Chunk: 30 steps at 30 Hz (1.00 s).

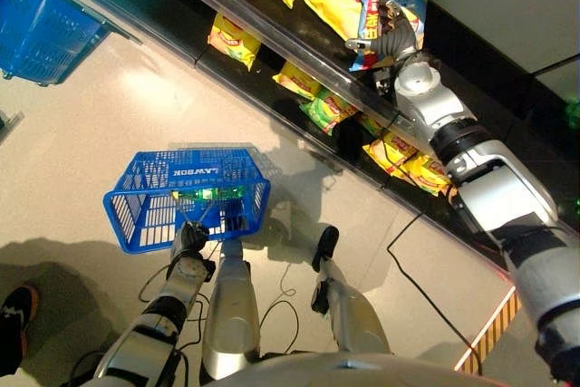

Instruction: Pick up the snacks into the basket

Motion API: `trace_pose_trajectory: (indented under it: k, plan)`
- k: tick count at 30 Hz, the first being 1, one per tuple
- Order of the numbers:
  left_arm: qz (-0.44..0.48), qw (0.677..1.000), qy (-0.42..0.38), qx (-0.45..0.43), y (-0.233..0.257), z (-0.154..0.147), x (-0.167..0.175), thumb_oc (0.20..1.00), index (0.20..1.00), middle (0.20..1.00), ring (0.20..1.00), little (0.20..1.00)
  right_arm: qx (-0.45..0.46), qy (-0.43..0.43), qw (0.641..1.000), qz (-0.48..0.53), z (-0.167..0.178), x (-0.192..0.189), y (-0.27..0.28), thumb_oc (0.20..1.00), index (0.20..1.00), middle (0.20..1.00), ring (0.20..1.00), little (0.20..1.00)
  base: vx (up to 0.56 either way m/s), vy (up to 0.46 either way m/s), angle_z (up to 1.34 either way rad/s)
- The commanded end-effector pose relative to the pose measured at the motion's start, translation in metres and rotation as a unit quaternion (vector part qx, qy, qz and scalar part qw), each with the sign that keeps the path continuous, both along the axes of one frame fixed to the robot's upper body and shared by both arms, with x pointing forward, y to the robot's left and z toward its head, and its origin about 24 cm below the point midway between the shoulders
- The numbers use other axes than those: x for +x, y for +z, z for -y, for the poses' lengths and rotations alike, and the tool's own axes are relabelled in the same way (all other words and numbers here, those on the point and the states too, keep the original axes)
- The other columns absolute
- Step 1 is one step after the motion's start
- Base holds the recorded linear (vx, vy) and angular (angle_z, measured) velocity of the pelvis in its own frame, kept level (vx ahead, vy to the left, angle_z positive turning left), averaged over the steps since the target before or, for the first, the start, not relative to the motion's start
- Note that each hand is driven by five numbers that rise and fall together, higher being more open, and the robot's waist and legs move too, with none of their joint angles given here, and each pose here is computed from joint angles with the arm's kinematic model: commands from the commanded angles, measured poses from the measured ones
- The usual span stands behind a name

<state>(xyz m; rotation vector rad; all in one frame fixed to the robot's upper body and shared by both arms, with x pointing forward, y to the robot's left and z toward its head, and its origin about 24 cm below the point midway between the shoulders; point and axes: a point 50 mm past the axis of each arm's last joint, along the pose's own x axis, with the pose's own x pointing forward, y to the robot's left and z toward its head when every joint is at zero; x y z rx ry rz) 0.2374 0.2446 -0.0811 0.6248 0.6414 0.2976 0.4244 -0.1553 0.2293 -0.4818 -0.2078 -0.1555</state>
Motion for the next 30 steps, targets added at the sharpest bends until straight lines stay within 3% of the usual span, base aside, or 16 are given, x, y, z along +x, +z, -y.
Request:
trace_pose_trajectory:
  k: [1,9,24,30]
  plan:
    - [-0.052,0.998,-0.02,0.012,-0.021,0.012,-0.027,0.2,0.2,0.2,0.2,0.2,-0.006,-0.046,0.996,0.073,0.019,-0.001,0.061,1.0,1.0,1.0,1.0,1.0,0.0,0.0,0.0]
    - [-0.04,0.999,-0.024,0.01,-0.019,0.014,-0.025,0.2,0.2,0.2,0.2,0.2,-0.001,-0.119,0.99,0.07,0.057,-0.004,0.066,1.0,1.0,1.0,1.0,1.0,0.02,0.013,0.07]
    - [-0.016,1.0,-0.026,0.006,-0.015,0.031,-0.016,0.2,0.2,0.2,0.2,0.2,0.182,-0.231,0.951,0.091,0.082,-0.011,0.043,1.0,1.0,1.0,1.0,1.0,0.01,0.014,0.01]
    - [0.004,0.999,-0.041,0.011,-0.008,0.034,-0.007,0.2,0.2,0.2,0.2,0.2,0.131,-0.241,0.959,0.078,0.081,-0.01,0.048,1.0,1.0,1.0,1.0,1.0,-0.01,0.02,0.0]
